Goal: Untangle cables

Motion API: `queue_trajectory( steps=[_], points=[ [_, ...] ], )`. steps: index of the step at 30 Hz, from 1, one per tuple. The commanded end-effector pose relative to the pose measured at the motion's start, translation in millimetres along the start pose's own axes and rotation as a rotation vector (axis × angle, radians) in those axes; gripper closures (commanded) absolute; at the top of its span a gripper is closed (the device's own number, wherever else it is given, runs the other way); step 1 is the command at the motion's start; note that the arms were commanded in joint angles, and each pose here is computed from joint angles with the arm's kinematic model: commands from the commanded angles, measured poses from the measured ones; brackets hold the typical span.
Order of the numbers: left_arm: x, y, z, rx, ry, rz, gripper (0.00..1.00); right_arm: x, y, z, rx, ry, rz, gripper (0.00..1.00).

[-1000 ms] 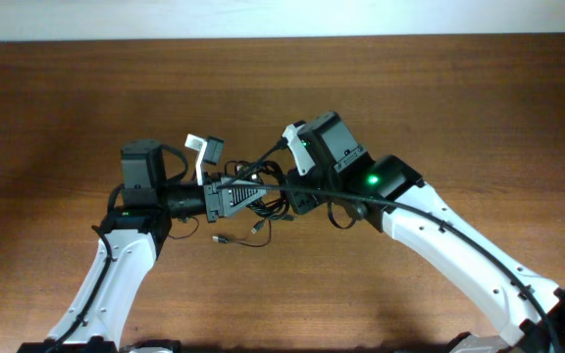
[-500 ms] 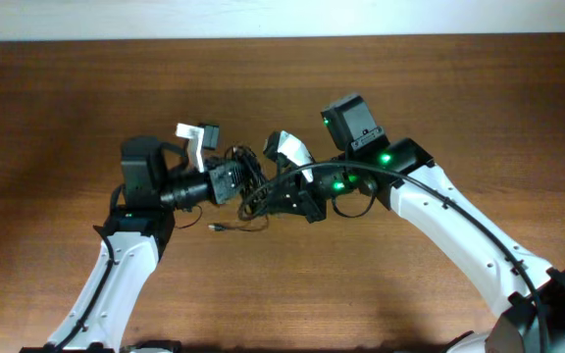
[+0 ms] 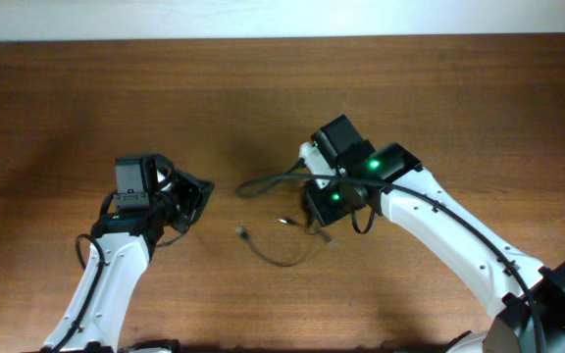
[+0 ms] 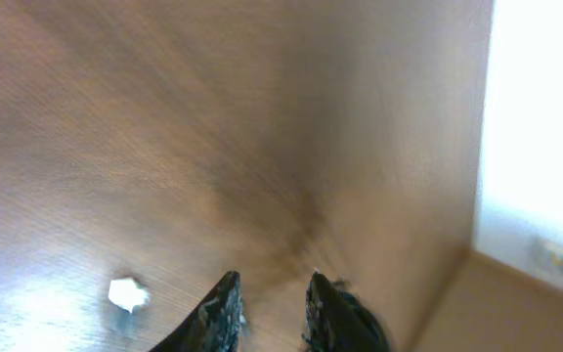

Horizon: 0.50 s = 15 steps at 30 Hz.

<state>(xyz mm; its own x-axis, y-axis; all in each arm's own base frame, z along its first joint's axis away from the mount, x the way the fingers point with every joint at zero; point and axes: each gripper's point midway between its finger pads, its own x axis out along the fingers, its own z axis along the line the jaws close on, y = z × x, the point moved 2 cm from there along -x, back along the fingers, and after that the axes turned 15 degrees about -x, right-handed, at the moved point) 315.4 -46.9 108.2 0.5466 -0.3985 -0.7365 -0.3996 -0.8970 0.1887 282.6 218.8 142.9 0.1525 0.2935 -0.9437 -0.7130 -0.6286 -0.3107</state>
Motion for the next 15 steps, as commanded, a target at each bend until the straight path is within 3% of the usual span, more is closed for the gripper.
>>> queue_trajectory(
  steps=[1,2,3,4,5,7,9,11,14,15],
  points=[
    [-3,-6,16,-0.006,-0.09,-0.057,0.68,-6,-8,-25,0.199,0.159,-0.049,0.96],
    [-3,-4,13,0.115,-0.078,-0.039,0.42,-5,-21,-4,-0.019,0.026,-0.096,0.96],
    [-2,-4,8,0.201,-0.058,-0.031,0.2,-6,-25,8,-0.125,-0.049,-0.121,0.96],
    [-2,-2,-2,0.338,-0.013,-0.017,0.06,-9,-27,30,-0.309,-0.179,-0.162,0.96],
    [-2,5,-14,0.499,0.055,0.018,0.0,-13,-25,47,-0.446,-0.282,-0.198,0.96],
    [-10,37,-39,0.835,0.269,0.166,0.01,-18,-23,59,-0.554,-0.36,-0.234,0.96],
    [-15,50,-44,1.064,0.365,0.205,0.0,-24,-22,71,-0.641,-0.435,-0.284,0.96],
    [-14,50,-43,1.259,0.39,0.173,0.2,-31,-17,84,-0.737,-0.521,-0.33,0.96],
    [-12,44,-43,1.43,0.38,0.112,0.39,-33,-16,86,-0.758,-0.539,-0.339,0.96],
    [-12,42,-43,1.449,0.37,0.099,0.57,-33,-16,87,-0.757,-0.544,-0.341,0.96]
  ],
)
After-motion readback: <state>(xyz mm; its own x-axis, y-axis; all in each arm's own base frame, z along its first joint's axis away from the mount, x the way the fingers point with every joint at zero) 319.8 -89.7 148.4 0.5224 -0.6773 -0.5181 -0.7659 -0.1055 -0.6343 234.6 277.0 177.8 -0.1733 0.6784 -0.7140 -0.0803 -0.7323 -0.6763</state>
